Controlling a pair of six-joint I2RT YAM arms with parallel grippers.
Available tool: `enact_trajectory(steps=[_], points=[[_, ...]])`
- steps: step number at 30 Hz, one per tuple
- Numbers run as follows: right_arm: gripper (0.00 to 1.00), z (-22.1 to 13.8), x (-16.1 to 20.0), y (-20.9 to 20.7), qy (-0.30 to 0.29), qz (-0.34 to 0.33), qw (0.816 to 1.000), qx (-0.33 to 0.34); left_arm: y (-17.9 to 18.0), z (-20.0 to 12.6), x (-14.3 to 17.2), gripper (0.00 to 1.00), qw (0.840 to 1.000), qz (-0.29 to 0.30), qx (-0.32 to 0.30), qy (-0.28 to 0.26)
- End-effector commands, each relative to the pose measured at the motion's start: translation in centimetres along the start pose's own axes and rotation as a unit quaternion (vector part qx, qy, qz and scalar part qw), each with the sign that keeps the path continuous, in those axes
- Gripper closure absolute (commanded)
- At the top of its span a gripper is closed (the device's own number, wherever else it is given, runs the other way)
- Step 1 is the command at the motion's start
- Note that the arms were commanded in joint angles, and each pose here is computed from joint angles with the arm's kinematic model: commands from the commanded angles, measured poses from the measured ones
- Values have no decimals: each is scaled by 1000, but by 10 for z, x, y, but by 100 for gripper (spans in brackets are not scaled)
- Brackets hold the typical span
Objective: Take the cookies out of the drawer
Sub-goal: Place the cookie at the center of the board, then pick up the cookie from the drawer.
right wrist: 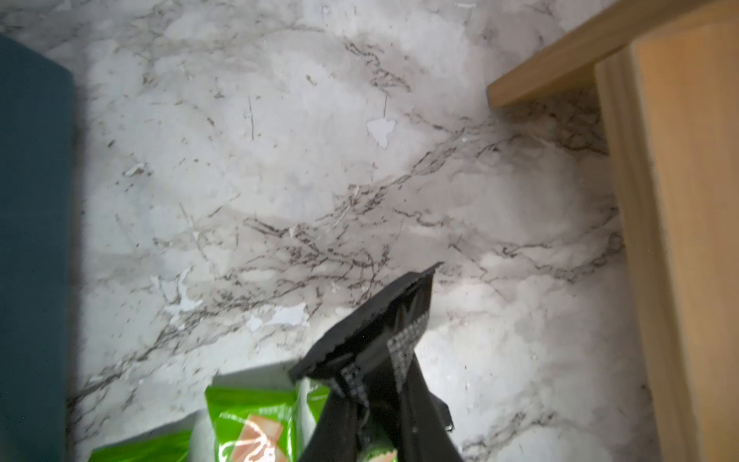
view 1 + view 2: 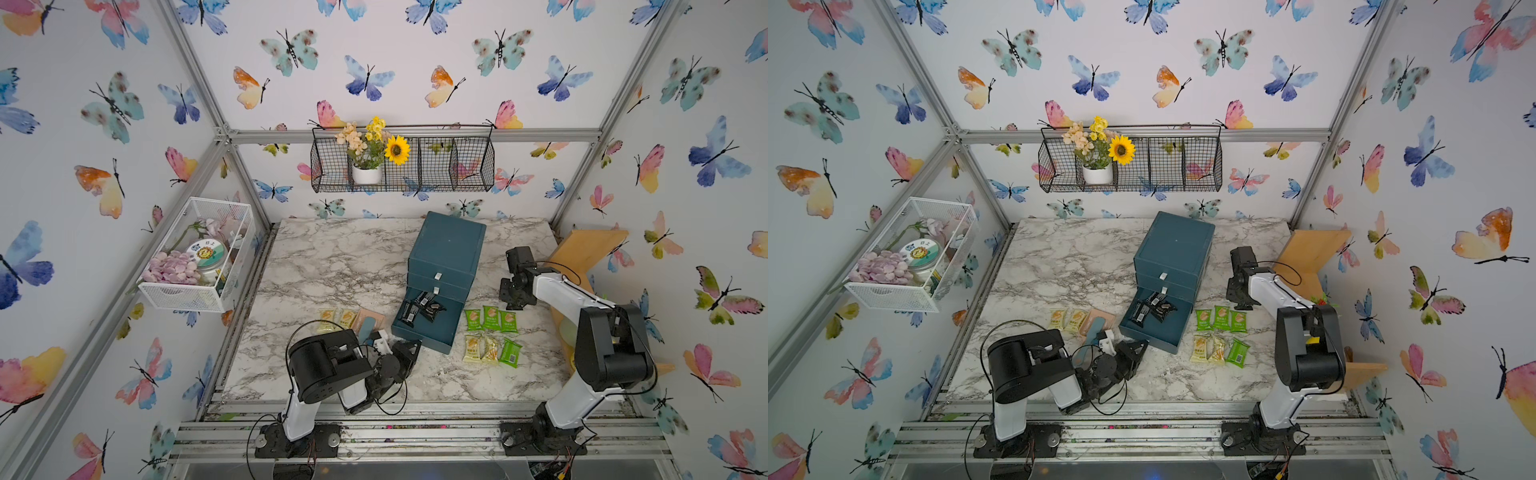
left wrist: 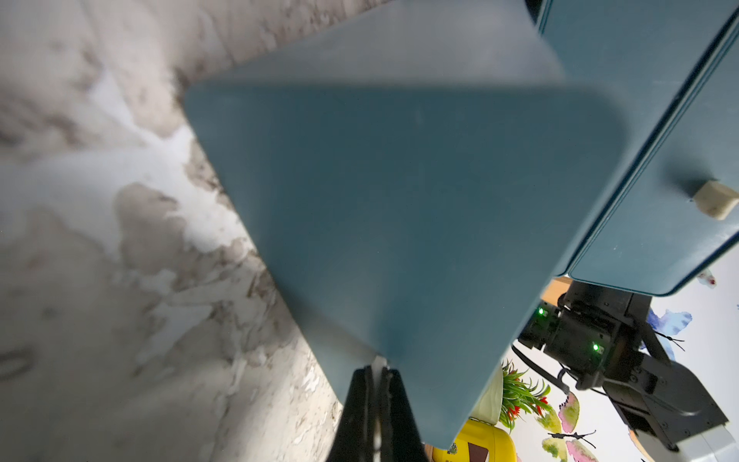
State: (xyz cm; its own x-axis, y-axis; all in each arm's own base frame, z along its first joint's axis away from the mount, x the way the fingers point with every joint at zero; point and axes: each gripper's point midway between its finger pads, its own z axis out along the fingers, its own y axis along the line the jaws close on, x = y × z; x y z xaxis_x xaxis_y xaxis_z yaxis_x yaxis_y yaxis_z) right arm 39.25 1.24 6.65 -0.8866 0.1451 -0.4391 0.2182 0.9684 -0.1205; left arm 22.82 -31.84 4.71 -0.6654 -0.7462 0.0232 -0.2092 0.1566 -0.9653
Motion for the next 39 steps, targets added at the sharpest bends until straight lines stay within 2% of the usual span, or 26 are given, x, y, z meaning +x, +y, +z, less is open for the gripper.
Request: enact_trajectory(steps=[1,7,13,16,19,21,24,27,30,34,36,39], points=[[97,11,-18,-1,-8,-9,1000,8,2,-1,-8,100,1000,13,-9,-16],[89,35,-12,8,25,-13,1000,-7,2,-1,-8,100,1000,12,-9,-17],[62,32,-9,6,26,-14,1000,-9,3,-1,-8,100,1000,13,-11,-17],[53,15,-18,4,9,-16,1000,-14,2,0,-8,100,1000,13,-10,-16],[50,-14,-32,0,-21,-18,999,-23,2,0,-7,100,1000,13,-10,-15],[50,-38,-43,-1,-53,-19,998,-38,2,0,-7,100,1000,13,-10,-16],[50,-87,-60,7,-131,-31,986,-95,2,1,-7,100,1000,13,-11,-15],[49,-145,-75,21,-226,-58,959,-163,4,1,-7,100,1000,15,-13,-14],[49,-200,-73,56,-307,-135,915,-226,5,0,-6,100,1000,15,-14,-13],[49,-254,-46,108,-396,-256,831,-296,7,-1,-8,100,1000,16,-18,-16],[49,-264,-25,128,-406,-314,794,-325,7,-1,-8,100,1000,16,-18,-17],[50,-269,13,158,-414,-414,727,-357,6,-2,-9,100,1000,16,-18,-18]])
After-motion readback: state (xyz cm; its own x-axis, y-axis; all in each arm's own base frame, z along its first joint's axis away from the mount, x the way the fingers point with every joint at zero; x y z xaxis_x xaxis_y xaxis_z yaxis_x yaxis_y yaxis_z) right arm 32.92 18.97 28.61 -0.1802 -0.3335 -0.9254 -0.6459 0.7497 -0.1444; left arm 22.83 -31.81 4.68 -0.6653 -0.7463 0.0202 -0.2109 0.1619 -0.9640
